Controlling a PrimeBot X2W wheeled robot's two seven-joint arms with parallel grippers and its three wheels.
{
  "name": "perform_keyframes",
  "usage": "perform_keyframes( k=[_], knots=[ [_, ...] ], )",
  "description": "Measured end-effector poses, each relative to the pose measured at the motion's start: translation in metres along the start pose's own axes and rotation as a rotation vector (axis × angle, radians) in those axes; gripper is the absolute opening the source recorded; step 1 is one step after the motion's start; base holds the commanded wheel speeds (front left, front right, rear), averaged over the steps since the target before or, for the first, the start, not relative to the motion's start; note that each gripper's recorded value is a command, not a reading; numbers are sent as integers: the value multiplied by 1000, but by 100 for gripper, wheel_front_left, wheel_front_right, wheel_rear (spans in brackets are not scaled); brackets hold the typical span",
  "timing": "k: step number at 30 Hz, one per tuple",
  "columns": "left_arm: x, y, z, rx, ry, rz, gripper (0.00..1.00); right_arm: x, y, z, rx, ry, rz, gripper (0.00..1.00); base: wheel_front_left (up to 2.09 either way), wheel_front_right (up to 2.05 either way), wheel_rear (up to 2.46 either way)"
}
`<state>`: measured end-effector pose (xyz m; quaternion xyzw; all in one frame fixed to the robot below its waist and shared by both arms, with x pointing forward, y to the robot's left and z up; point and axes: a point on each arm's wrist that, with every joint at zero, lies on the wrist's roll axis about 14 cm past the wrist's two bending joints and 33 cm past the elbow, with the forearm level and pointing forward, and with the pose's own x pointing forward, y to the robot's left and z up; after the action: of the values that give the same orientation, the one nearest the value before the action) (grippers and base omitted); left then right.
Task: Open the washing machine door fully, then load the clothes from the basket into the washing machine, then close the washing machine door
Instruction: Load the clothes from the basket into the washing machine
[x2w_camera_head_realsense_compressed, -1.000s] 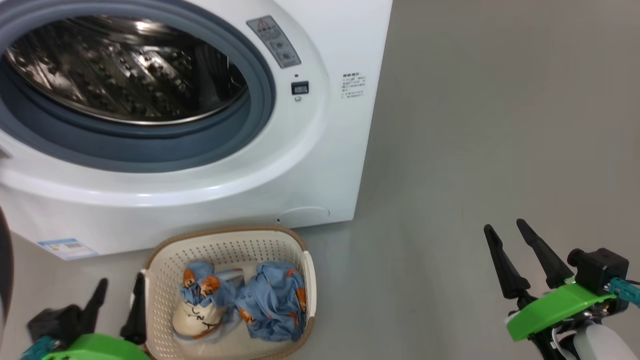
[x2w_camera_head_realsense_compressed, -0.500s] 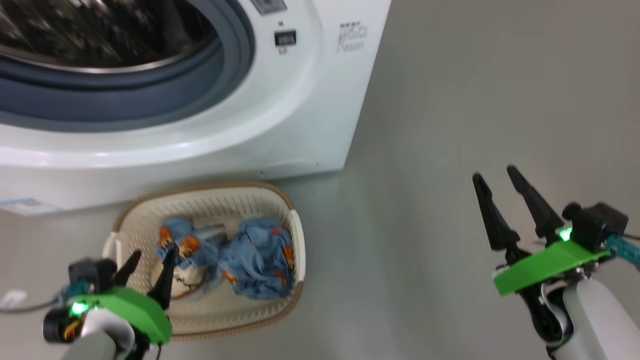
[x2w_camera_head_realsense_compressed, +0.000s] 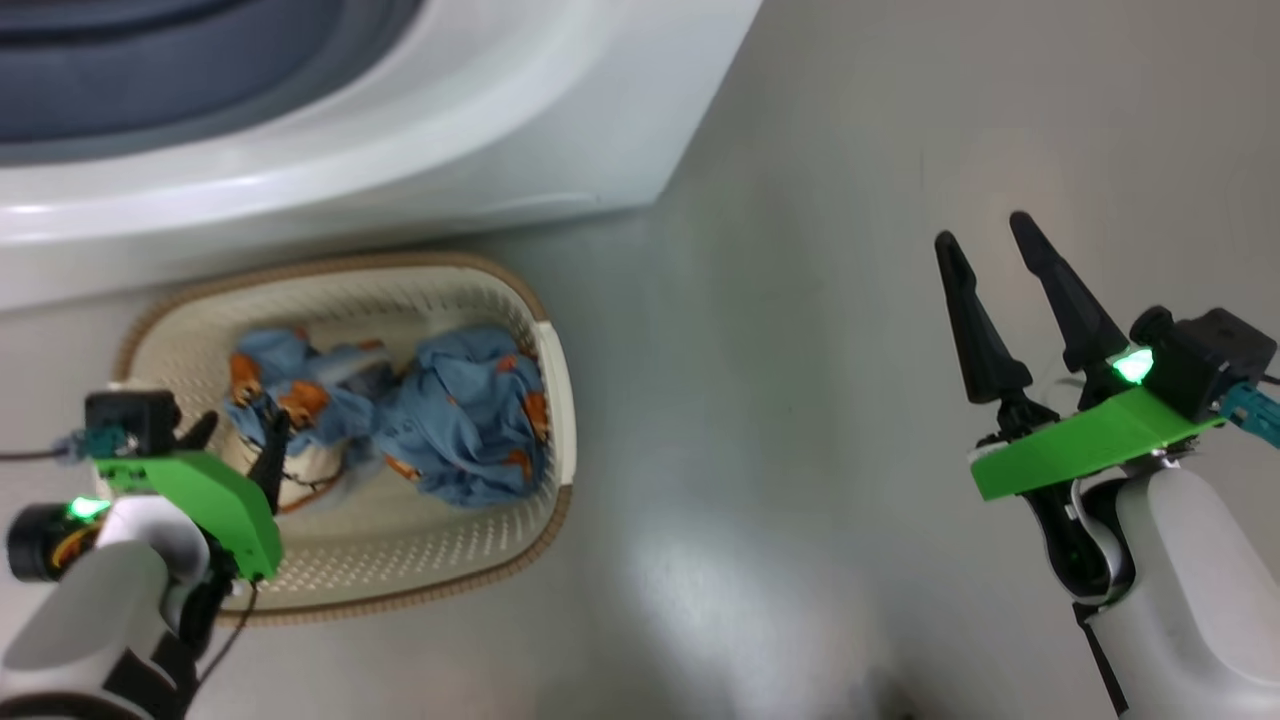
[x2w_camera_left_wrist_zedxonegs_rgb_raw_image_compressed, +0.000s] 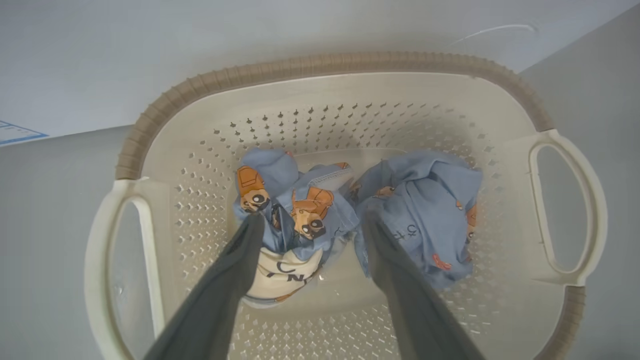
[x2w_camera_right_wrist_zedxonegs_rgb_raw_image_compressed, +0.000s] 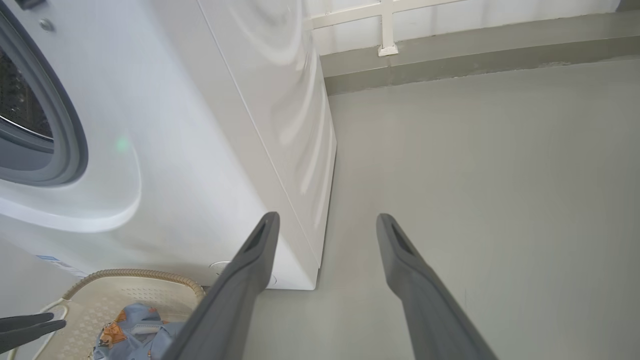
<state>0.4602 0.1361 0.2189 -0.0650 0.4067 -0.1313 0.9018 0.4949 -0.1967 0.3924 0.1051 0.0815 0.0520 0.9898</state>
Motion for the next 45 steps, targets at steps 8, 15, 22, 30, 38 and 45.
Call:
perform_keyframes(
  k=[8,15,22,30,38,45],
  knots=[
    [30,10,-33,25,161,-6,100,10,-10,-29,0,52,-21,100,0,0,0],
    [49,11,-53,20,245,-20,100,15,-16,-47,3,85,-32,100,0,0,0],
    [62,11,-66,18,288,-31,100,18,-18,-61,6,111,-37,100,0,0,0],
    [67,14,-77,19,331,-26,35,15,-20,-66,-3,125,-37,100,0,0,0],
    [64,11,-65,-4,299,-27,0,14,-18,-56,-8,107,-33,100,0,0,0],
    [53,2,-28,-44,141,-32,0,13,-12,-37,-9,68,-21,100,0,0,0]
  ],
)
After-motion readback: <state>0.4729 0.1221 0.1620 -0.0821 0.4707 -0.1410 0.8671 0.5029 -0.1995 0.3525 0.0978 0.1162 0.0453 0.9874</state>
